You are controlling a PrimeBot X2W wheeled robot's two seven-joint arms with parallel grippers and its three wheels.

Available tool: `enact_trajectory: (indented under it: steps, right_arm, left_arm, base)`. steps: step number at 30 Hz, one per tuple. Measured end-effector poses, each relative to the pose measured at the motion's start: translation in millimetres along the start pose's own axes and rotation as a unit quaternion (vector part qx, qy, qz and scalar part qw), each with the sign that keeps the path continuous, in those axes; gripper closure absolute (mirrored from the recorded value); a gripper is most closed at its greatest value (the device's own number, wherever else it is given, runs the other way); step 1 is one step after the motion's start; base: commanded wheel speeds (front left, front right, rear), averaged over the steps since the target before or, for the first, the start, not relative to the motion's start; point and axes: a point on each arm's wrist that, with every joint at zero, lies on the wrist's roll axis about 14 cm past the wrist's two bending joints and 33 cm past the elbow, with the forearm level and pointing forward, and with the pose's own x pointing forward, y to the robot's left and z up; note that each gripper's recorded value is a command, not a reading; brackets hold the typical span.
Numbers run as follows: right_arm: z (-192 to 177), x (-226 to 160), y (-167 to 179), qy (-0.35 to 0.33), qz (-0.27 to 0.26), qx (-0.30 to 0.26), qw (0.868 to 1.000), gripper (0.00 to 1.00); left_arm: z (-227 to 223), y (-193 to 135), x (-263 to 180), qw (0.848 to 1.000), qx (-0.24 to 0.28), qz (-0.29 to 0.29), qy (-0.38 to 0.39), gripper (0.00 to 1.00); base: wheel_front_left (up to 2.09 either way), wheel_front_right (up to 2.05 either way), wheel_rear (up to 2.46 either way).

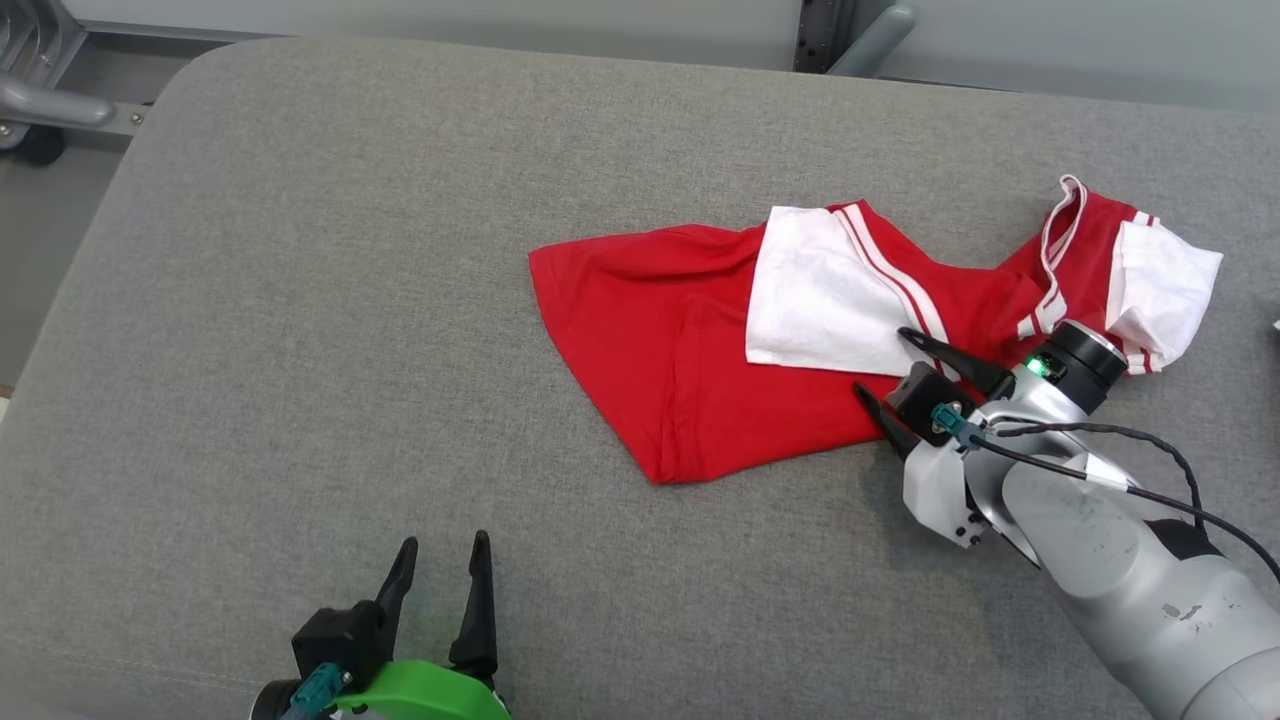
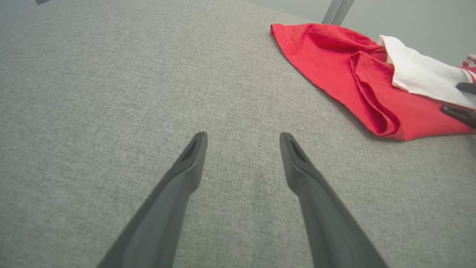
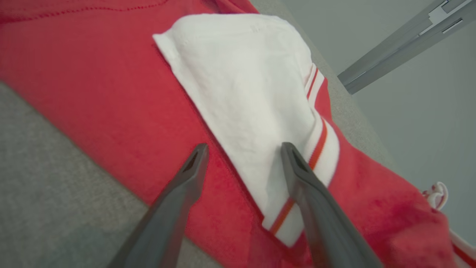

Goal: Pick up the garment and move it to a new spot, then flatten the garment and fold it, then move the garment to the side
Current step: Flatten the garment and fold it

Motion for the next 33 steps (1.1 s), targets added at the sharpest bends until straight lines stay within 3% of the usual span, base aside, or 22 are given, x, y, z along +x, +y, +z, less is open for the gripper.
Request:
enact_trajectory:
  steps: [5,6,7,8,9,10,19,33]
  right_arm:
    - [-2,0,-5,0.005,-0.005,-0.004,1.000,0.02]
    - [-2,0,-7,0.006,-0.006,-0.003,1.000,0.18]
    - [-3,0,-8,0.007,-0.008,-0.002,1.000,0.47]
    - [-3,0,-8,0.009,-0.010,0.000,1.000,0.62]
    - [-4,0,-9,0.010,-0.011,0.002,1.000,0.91]
    - [-4,0,-10,0.011,-0.012,0.002,1.000,1.00]
    - [1,4,-30,0.005,-0.038,0.017,0.999,1.00]
    - [28,14,-100,-0.043,-0.125,0.086,0.987,1.00]
  left_arm:
    - [0,0,0,1.000,0.000,-0.001,0.000,0.00]
    - [0,0,0,1.000,0.000,-0.001,0.000,0.00]
    - [0,0,-1,1.000,0.000,-0.001,-0.001,0.00]
    - [1,1,-1,1.000,0.000,0.000,-0.001,0.00]
    - [1,1,-1,1.000,0.001,0.000,-0.001,0.00]
    - [1,1,-1,1.000,0.001,0.001,-0.001,0.00]
    - [0,4,-3,1.000,0.001,0.006,-0.001,0.00]
    - [-1,7,-3,1.000,0.000,0.012,0.002,0.00]
  base:
    - [0.00,0.00,0.00]
    - [0.00,0.00,0.00]
    - [0.00,0.00,0.00]
    - [0.00,0.00,0.00]
    - [0.00,0.00,0.00]
    - [0.00,0.00,0.00]
    - [0.00,0.00,0.00]
    - [0.00,0.00,0.00]
